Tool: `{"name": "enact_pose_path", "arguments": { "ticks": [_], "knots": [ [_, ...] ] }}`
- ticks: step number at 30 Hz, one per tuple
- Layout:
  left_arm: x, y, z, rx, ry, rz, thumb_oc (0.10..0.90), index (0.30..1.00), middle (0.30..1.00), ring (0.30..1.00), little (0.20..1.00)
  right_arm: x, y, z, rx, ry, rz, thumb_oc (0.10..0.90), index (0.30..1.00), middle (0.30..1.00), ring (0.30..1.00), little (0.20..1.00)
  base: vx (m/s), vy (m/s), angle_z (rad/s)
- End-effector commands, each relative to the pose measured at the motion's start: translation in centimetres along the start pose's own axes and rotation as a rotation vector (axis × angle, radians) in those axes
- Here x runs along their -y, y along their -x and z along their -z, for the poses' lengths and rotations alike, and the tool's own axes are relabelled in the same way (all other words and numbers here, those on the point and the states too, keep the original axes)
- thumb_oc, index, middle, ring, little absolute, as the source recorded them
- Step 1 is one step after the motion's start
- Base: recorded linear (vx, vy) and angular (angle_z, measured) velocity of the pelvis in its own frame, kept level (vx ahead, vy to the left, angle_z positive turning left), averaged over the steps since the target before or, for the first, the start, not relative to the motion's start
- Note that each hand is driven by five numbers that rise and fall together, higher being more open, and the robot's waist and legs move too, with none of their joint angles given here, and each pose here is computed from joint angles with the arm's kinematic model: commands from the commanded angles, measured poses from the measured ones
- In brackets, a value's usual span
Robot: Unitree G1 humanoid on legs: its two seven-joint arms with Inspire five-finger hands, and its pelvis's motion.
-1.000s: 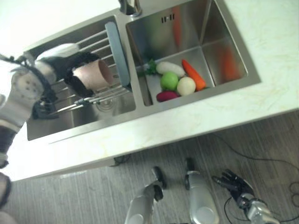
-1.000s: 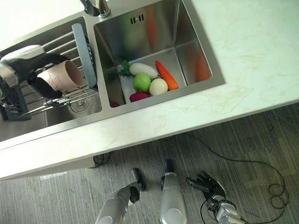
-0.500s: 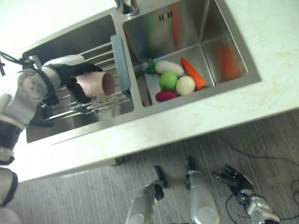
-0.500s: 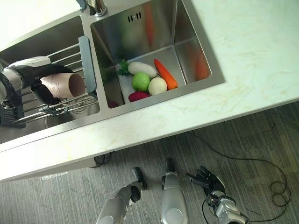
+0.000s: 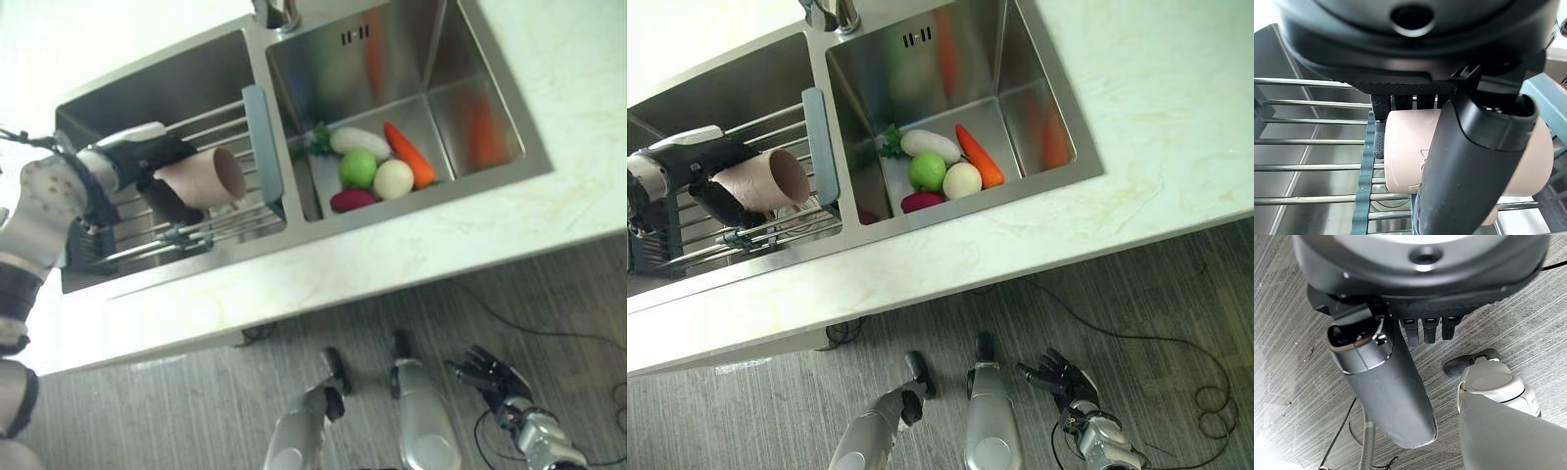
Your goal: Place the dishes in the dishwasher.
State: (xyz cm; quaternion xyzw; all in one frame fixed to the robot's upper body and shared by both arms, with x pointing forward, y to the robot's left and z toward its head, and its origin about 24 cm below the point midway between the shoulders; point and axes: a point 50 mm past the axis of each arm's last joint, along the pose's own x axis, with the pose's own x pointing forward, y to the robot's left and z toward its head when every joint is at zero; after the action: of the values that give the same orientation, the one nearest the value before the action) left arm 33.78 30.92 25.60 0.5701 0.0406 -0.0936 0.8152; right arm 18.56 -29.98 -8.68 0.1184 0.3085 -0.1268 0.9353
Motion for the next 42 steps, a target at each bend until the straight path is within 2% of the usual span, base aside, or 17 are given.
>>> {"name": "enact_pose_path", "arguments": {
  "ticks": [1,3,6,10,12,21,22,25,29,34,42],
  "knots": [
    [-0.6,0.4,0.5,0.039,0.095,-0.173,0.4,0.3,0.3,0.3,0.3,0.5,1.1,2.5,-0.034,0.003,0.016,0.8,0.9,0.9,0.9,0.9,0.01,-0.055,0.16],
    [-1.2,1.0,0.5,0.076,0.145,-0.275,0.4,0.3,0.3,0.3,0.3,0.5,1.4,3.5,-0.063,0.013,0.019,0.8,0.9,0.9,0.9,0.9,0.02,-0.084,0.09],
    [-1.5,2.5,-0.2,0.198,0.108,-0.396,0.4,0.3,0.3,0.3,0.3,0.5,2.0,5.3,-0.12,0.016,0.034,0.8,0.9,0.9,0.9,0.9,0.03,-0.114,0.15],
    [-2.3,4.6,0.6,0.244,0.243,-0.609,0.4,0.3,0.3,0.3,0.3,0.4,2.4,6.9,-0.186,-0.003,0.067,0.8,0.9,0.9,0.9,0.9,0.06,-0.144,0.29],
    [-2.7,6.0,1.1,0.262,0.231,-0.733,0.4,0.3,0.3,0.3,0.3,0.3,2.6,7.5,-0.216,0.015,0.073,0.8,0.9,0.9,0.9,0.9,0.05,-0.122,0.31],
    [-3.9,10.7,2.4,0.208,0.094,-1.073,0.4,0.3,0.3,0.3,0.3,2.1,3.3,8.3,-0.292,0.021,0.14,0.8,0.9,0.9,0.9,0.9,0.01,-0.123,0.19],
    [-4.1,11.7,3.1,0.176,0.086,-1.127,0.4,0.3,0.3,0.3,0.3,2.3,3.6,8.7,-0.325,0.068,0.123,0.8,0.9,0.9,0.9,0.9,0.04,-0.137,0.17],
    [-3.6,13.5,4.8,0.116,0.126,-1.168,0.4,0.3,0.3,0.3,0.3,2.7,4.1,9.4,-0.384,0.135,0.112,0.8,0.9,0.9,0.9,0.9,0.0,-0.133,0.19],
    [-1.8,14.4,6.3,0.094,0.224,-1.177,0.4,0.3,0.3,0.3,0.3,3.7,5.0,10.0,-0.409,0.133,0.139,0.8,0.9,0.9,0.9,0.9,-0.15,-0.081,0.78],
    [4.5,13.5,7.8,0.081,0.406,-1.187,0.4,0.3,0.3,0.3,0.3,2.9,5.1,10.5,-0.341,-0.01,0.172,0.8,0.9,0.9,0.9,0.9,-0.3,0.143,1.61],
    [6.8,12.3,6.3,0.135,0.452,-1.147,0.4,0.3,0.3,0.3,0.3,2.0,4.4,9.8,-0.266,-0.045,0.165,0.8,0.9,0.9,0.9,0.9,-0.15,0.388,1.45]
  ]
}}
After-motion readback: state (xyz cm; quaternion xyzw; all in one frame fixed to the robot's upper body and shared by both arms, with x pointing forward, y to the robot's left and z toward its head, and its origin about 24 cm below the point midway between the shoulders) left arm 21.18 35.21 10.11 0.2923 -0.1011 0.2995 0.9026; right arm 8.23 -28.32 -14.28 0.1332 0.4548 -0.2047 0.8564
